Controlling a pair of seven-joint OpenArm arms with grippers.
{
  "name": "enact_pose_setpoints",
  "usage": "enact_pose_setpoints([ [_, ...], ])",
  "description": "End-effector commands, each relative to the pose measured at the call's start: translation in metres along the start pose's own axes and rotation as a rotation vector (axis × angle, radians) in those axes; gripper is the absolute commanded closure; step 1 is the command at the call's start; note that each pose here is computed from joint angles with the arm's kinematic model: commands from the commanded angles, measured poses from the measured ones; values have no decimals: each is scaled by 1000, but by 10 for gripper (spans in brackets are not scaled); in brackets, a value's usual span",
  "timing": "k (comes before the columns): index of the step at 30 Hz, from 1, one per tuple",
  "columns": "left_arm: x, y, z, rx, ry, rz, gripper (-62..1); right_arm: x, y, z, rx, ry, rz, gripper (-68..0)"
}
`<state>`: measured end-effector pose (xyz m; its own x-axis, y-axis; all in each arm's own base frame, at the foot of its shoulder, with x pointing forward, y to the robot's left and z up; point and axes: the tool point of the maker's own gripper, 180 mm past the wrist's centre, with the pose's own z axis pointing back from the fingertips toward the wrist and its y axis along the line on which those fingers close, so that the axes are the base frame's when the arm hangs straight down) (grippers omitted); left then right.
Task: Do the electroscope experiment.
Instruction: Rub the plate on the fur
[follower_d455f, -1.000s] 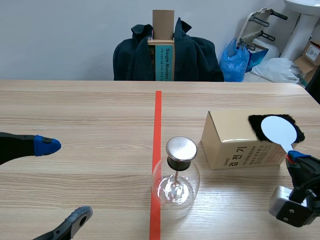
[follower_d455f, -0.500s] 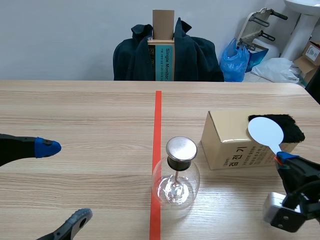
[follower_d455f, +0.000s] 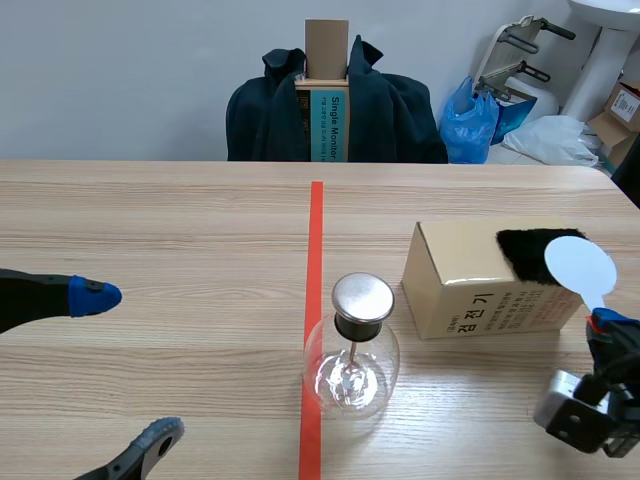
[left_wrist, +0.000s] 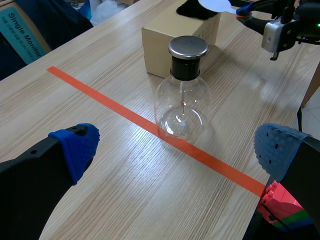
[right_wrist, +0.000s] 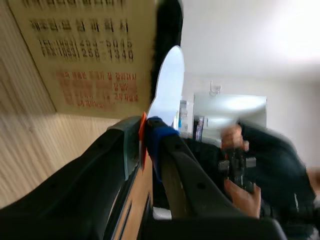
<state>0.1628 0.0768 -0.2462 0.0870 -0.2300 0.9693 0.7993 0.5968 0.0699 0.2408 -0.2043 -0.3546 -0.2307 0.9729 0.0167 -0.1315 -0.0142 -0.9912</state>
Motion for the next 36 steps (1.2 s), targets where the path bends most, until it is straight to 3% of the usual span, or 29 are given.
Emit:
enact_pose_setpoints([
  [1,7,1,-1,11,-33,8,-623,21,-3,-2,-4,-121,17,-8],
  [2,7,1,-1,11,-33,8,-623,26,-3,-3,-6,-134,14,-8],
  [5,7,1,-1,11,-33,8,-623,-9,-3,0,-16,63,-1,-8],
  [6,7,1,-1,11,-33,8,-623,-15,-2,2,-8,96,-1,-8],
  [7,7,1,-1,11,-33,8,-623,-13,-2,3,-5,80,4,-8],
  [10,7,1,-1,11,-33,9,-623,22,-2,0,-4,-118,12,-8],
  [11,7,1,-1,11,-33,9,-623,30,-3,-1,-9,-154,10,-8],
  [12,7,1,-1,11,-33,9,-623,27,-4,-2,-13,-131,7,-8],
  [15,7,1,-1,11,-33,9,-623,-10,-2,3,-10,79,-13,-8],
  [16,7,1,-1,11,-33,9,-623,-16,-1,4,-9,107,-12,-8],
  [17,7,1,-1,11,-33,9,-623,-15,-1,5,-6,92,-8,-8],
  [20,7,1,-1,11,-33,9,-623,27,0,3,3,-132,10,-8],
  [21,7,1,-1,11,-33,9,-623,35,0,3,1,-171,7,-8],
  [22,7,1,-1,11,-33,9,-623,32,-1,2,-5,-148,-2,-8],
  [25,7,1,-1,11,-33,9,-623,-9,-1,7,-18,89,-22,-8],
  [26,7,1,-1,12,-34,10,-623,-18,0,9,-13,136,-19,-8],
  [27,7,1,-1,13,-34,10,-623,-19,0,9,-10,131,-9,-8],
  [28,7,1,-1,13,-34,10,-623,-10,0,9,-4,77,2,-8],
  [30,7,1,-1,13,-34,10,-623,21,-1,5,-6,-94,14,-8],
  [31,7,1,-1,13,-34,10,-623,28,-2,3,-12,-130,14,-8],
  [32,7,1,-1,13,-34,10,-623,26,-3,2,-17,-119,11,-8],
  [33,7,1,-1,13,-34,10,-623,18,-5,1,-25,-70,3,-8],
  [35,7,1,-1,13,-33,10,-623,-13,-9,4,-46,96,-2,-8],
  [36,7,1,-1,13,-33,10,-623,-24,-9,6,-46,147,1,-8],
])
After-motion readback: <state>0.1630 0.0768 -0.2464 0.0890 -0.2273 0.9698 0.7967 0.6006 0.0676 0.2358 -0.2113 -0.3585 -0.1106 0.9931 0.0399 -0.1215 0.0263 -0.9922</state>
